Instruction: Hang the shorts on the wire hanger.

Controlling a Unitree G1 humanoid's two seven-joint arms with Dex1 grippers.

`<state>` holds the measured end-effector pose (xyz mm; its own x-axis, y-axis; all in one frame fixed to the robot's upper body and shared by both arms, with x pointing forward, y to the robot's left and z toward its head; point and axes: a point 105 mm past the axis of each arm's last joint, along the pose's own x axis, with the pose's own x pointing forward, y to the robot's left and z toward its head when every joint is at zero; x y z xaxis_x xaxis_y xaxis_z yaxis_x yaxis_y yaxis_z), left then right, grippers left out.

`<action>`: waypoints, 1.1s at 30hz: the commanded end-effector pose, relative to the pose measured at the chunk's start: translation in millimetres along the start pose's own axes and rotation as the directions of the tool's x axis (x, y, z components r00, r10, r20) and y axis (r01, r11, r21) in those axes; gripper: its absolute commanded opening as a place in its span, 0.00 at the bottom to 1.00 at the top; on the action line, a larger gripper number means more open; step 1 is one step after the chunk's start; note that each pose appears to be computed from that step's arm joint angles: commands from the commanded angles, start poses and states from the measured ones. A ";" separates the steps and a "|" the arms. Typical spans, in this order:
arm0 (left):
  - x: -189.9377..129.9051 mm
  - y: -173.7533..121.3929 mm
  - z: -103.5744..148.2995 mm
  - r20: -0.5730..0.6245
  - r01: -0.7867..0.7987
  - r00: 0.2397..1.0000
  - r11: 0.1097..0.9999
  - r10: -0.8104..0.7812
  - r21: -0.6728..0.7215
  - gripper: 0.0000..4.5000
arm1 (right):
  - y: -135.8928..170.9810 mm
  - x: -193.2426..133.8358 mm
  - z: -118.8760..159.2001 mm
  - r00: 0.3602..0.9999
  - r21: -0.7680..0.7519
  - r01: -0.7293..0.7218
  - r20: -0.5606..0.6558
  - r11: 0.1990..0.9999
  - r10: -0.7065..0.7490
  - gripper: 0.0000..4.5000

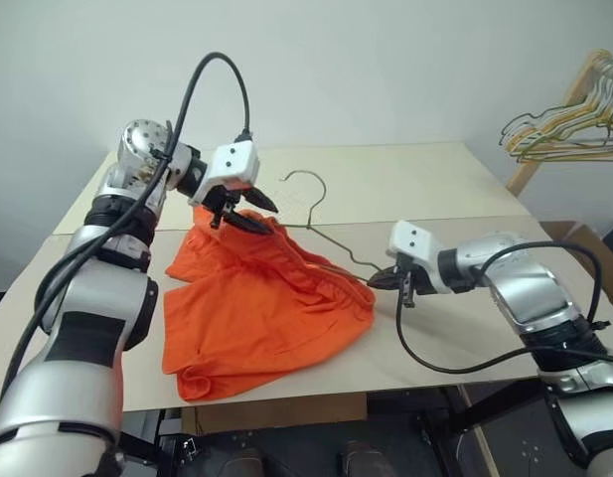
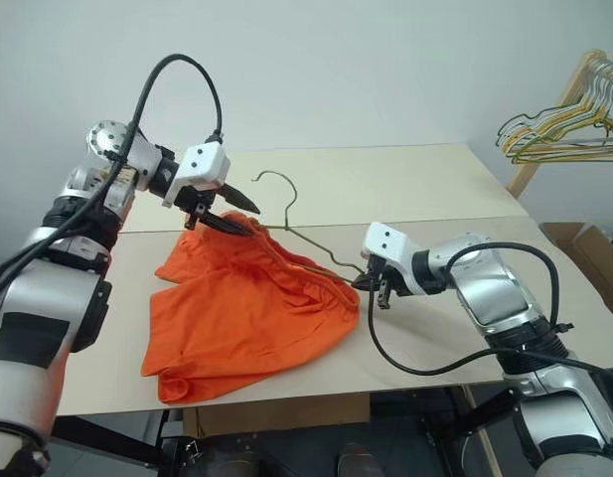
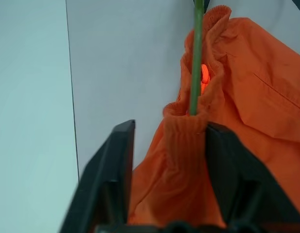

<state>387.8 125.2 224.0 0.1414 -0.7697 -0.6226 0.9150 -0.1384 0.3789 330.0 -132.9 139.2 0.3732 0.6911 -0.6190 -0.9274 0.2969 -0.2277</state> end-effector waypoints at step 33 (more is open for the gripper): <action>4.9 -5.6 -16.1 -0.034 -0.003 0.999 1.000 0.004 0.026 0.00 | -4.7 -12.7 38.7 0.984 -0.095 0.076 0.165 0.993 -0.060 0.00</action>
<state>388.6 136.2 206.0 0.1598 -0.7403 -0.6530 0.9028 -0.1580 0.4000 330.8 -127.6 142.8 0.3991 0.7095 -0.5808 -0.9169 0.3164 -0.2434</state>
